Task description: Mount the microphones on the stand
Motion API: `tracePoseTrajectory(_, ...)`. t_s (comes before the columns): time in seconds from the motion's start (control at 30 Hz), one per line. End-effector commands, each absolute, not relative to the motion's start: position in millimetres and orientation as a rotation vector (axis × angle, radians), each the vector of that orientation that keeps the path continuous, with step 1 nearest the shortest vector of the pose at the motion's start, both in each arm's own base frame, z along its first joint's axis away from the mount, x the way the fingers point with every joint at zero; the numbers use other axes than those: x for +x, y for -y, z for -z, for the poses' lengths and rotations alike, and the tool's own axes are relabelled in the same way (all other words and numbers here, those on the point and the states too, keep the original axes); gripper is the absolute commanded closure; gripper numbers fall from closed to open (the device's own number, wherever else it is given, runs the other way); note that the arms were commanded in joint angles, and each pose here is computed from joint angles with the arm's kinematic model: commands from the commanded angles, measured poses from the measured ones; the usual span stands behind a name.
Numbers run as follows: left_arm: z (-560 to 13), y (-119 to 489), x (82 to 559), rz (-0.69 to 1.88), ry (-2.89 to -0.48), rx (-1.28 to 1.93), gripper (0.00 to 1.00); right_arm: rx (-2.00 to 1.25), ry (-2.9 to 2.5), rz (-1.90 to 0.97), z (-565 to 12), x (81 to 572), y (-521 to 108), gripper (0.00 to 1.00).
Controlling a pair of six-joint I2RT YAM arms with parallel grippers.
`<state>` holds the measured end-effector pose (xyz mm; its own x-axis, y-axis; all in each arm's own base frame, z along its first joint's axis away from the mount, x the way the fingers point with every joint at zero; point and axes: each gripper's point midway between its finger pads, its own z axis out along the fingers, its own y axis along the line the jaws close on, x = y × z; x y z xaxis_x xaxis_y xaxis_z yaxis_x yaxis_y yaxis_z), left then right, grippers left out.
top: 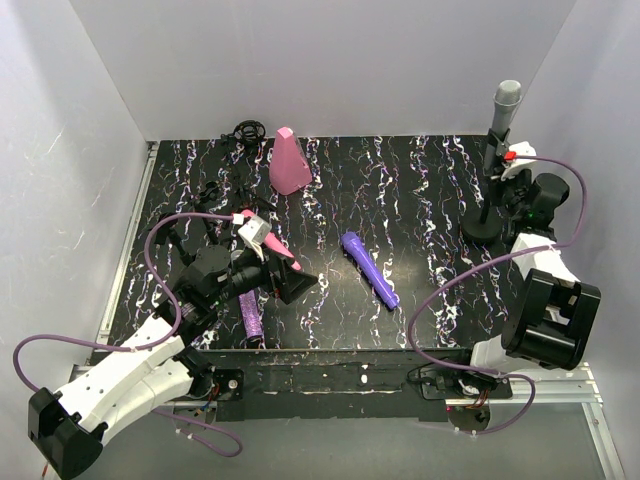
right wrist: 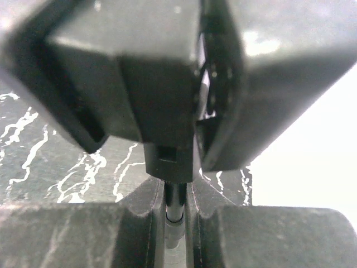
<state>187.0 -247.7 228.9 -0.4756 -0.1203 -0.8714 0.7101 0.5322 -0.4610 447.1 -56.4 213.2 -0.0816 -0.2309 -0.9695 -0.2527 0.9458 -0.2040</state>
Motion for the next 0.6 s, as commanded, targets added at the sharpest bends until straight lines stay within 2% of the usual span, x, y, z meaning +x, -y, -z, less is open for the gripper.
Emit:
tracePoseTrajectory(0.0,-235,246,187,1.079,-1.782,0.49,0.02,-0.293,-1.489,0.146,-274,459,92,0.99)
tracePoseTrajectory(0.37,-236,246,186,1.081,-1.787,0.485,0.02,-0.225,-1.558,0.049,-256,458,102,0.97)
tracePoseTrajectory(0.57,-244,245,187,1.077,-1.782,0.469,0.02,-0.201,-1.577,0.018,-254,451,100,0.73)
